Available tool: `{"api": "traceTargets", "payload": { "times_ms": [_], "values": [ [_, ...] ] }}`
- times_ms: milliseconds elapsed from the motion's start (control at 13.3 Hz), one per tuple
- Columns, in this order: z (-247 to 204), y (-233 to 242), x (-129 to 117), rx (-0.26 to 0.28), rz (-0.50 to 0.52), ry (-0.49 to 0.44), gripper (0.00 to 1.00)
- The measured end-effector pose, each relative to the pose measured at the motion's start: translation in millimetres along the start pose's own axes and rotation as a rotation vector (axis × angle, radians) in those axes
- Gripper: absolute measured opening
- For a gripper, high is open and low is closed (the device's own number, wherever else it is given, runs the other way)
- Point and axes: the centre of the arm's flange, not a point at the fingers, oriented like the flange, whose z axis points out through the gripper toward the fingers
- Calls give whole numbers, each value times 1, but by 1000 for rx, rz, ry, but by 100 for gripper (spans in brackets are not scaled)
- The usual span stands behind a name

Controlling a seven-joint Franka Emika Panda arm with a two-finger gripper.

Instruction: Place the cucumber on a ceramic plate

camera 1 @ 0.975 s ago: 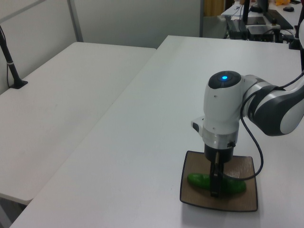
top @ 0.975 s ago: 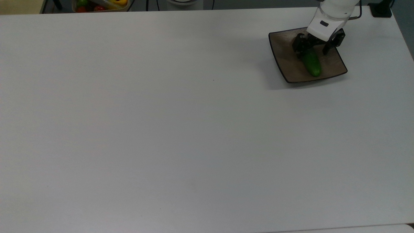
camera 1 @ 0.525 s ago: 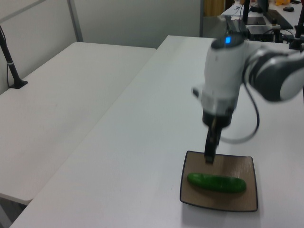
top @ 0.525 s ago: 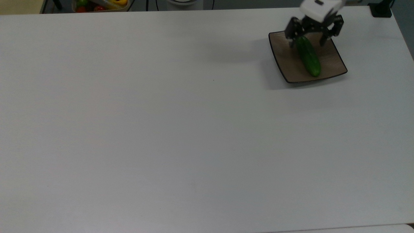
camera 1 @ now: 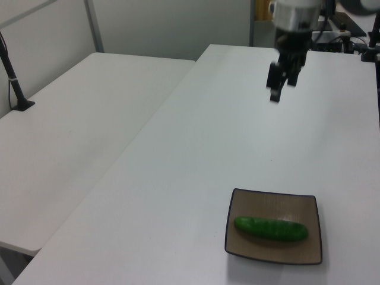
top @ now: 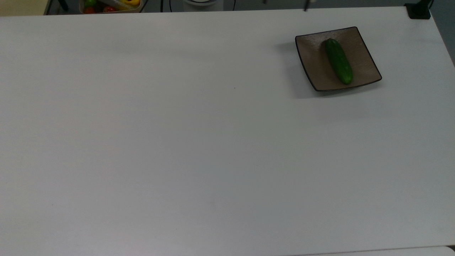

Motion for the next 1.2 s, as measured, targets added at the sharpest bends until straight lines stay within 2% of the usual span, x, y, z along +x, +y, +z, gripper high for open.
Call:
{"api": "traceTargets", "payload": {
  "times_ms": [225,375,900,1200],
  "values": [
    [-24,96,35,21,18,-34,100],
    [-24,131,51,27,-12,-38,100],
    [-11,185,78,29,-266,-36,100],
    [-9,214,94,35,-303,5,100]
  ]
}}
